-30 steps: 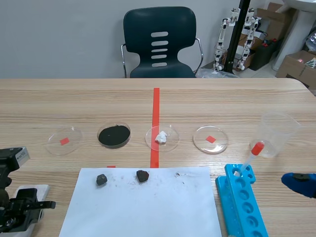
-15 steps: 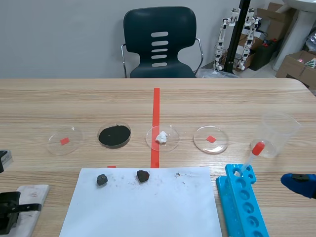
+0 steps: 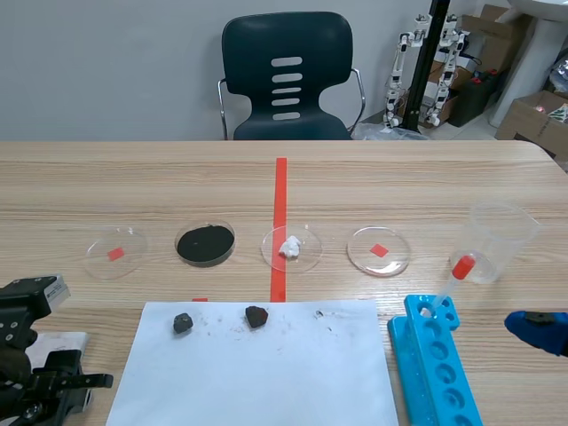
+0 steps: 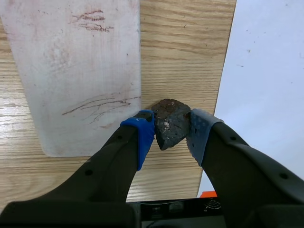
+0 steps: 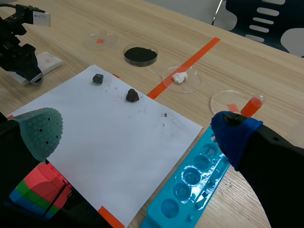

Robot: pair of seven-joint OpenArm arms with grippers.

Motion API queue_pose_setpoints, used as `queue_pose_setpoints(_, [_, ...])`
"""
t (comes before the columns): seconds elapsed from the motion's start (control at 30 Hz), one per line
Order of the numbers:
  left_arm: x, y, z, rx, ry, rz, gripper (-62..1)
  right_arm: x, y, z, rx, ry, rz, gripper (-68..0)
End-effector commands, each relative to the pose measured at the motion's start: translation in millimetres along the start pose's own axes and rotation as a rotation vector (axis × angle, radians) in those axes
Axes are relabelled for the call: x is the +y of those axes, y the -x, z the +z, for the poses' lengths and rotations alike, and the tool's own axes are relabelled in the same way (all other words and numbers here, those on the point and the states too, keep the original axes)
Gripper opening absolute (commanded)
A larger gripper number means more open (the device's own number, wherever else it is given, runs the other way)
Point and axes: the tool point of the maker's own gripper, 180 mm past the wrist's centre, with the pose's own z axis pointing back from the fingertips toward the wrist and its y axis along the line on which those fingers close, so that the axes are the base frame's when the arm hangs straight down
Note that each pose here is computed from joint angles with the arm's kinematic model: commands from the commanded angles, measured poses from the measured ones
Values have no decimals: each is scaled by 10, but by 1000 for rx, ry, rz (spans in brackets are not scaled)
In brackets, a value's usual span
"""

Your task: Rub the mineral on the streak plate below the first streak

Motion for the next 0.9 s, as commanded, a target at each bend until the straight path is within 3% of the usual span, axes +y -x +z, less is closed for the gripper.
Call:
queue_pose_setpoints(0.0, [259,-4,31,-1,-120,-14,-479,-16,-69,-10,-30,6,-6,4])
queue_pose_setpoints(0.13, [458,17,69,14,-225,-13,-479,-16,-69,-10,-30,6,-6,4])
queue_pose_setpoints(0.23, [505,24,95,22,-251,-11,-479,-16,-69,-10,-30,6,-6,4])
queue_pose_setpoints(0.3, [464,9,112,13,-236,-7,-479,-16,-69,-10,-30,6,-6,4])
queue_pose_setpoints(0.47, [175,-63,167,-41,-105,6,-479,-15,-69,-10,-30,6,-5,4])
queue_pose_setpoints(0.87, [162,-160,193,-75,-105,-2,-479,-15,-69,-10,-30,6,-5,4])
